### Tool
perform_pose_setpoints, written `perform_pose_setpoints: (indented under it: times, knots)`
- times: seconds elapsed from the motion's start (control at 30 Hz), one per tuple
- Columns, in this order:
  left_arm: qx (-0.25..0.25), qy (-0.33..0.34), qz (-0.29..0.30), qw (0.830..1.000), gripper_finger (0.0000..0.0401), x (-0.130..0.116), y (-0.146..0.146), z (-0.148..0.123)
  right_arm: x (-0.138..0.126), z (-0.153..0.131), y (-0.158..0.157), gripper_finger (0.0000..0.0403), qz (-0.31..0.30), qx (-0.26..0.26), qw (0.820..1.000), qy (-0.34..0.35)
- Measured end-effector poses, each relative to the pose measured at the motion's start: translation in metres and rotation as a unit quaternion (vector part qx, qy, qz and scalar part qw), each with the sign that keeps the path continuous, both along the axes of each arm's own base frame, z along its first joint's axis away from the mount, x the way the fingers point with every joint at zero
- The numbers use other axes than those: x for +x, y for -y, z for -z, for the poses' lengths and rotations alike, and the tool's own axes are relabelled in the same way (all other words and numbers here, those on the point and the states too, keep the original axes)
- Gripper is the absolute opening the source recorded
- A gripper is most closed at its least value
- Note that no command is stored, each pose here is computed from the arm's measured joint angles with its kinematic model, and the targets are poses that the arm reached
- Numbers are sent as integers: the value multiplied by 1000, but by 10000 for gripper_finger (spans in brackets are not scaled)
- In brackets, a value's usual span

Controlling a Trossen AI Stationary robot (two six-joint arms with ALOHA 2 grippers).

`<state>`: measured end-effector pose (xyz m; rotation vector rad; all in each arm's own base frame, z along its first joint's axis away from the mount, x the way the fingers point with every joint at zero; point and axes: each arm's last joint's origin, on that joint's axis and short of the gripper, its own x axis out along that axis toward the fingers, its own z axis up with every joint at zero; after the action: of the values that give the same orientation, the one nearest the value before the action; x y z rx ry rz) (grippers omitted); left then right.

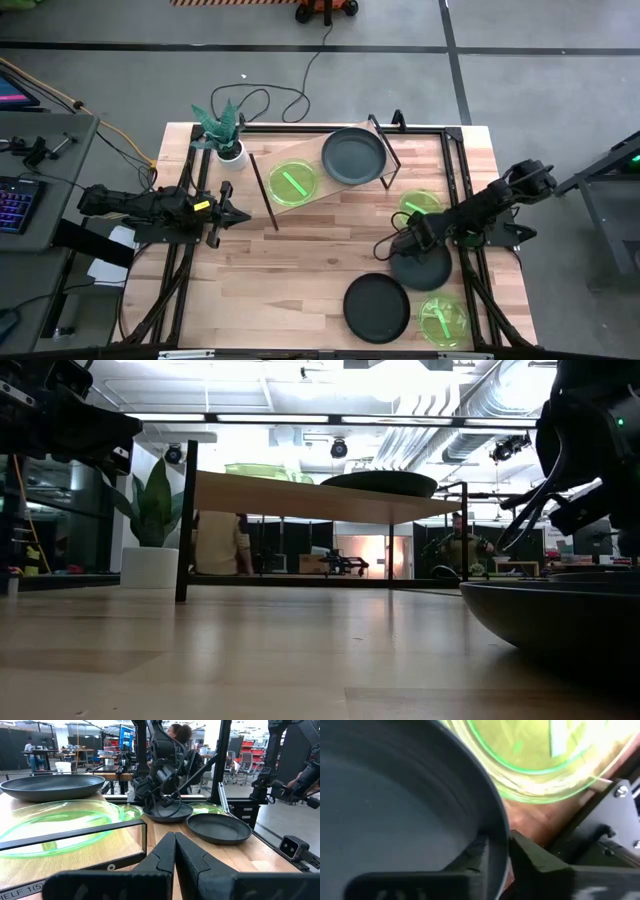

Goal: Place and stack plates onto a shelf
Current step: Stack the top black plate on top of the black plate on the shelf

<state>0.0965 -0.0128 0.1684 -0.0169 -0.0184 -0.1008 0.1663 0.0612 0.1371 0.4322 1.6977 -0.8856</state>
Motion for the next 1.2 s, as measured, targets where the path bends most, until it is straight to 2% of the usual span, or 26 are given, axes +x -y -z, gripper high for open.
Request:
perform_pose_setpoints:
  times: [0.1, 0.3, 0.57, 0.97, 1.2]
  knots:
    - [0, 0, 0, 1000, 0, 0, 0, 0, 1, 0, 1, 8, 7, -27, 1000, 13]
    - [0, 0, 0, 1000, 0, 0, 0, 0, 6, 1, 6, 7, 45, -43, 997, 42]
    - [0, 0, 0, 1000, 0, 0, 0, 0, 13, 0, 15, 1, 55, -45, 995, 71]
    - [0, 0, 0, 1000, 0, 0, 0, 0, 8, -40, 18, 1, 58, -25, 977, 204]
    - [0, 0, 0, 1000, 0, 0, 0, 0, 7, -48, 19, 1, 52, -25, 969, 241]
